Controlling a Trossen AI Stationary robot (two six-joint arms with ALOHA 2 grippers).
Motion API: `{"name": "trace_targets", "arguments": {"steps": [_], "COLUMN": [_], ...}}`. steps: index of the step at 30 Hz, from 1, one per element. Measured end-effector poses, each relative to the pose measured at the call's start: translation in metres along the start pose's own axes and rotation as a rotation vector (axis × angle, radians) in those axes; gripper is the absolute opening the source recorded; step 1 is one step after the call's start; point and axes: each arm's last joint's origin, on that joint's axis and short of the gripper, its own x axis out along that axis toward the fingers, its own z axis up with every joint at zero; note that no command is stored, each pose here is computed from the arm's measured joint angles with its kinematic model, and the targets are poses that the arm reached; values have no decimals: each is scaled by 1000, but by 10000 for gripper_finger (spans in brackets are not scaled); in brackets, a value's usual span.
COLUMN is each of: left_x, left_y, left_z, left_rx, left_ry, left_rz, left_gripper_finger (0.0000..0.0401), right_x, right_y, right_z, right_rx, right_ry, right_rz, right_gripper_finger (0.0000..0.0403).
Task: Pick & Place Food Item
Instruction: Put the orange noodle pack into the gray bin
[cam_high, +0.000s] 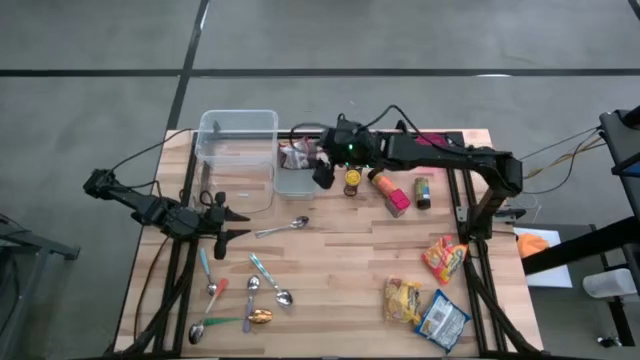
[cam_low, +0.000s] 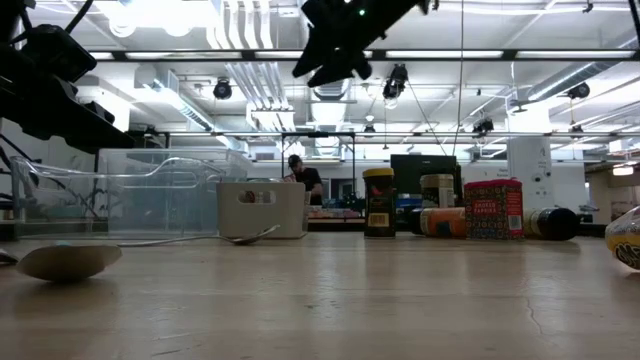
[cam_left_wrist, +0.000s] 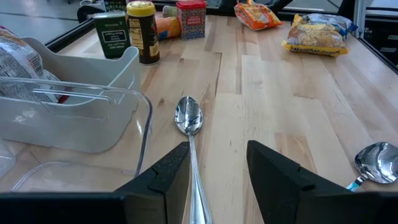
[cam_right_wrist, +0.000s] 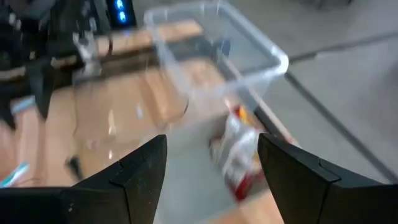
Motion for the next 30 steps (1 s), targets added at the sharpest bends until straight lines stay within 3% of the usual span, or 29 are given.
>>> {"name": "trace_targets", "arguments": {"steps": [9,17,30], "left_x": [0,0,0], "left_y": [0,0,0], "left_z": [0,0,0], "left_rx": [0,0,0], "left_ry": [0,0,0], "left_rz": [0,0,0], "left_gripper_finger": [163,163,163], "right_x": [-52,-92,-153], "right_y": [45,75,101], "right_z": [-28,-54,-102], "right_rx": [158,352,662], "right_ry": [145,232,461], "right_rz": [-299,-367,-584], "right_gripper_finger": [251,250,250]}}
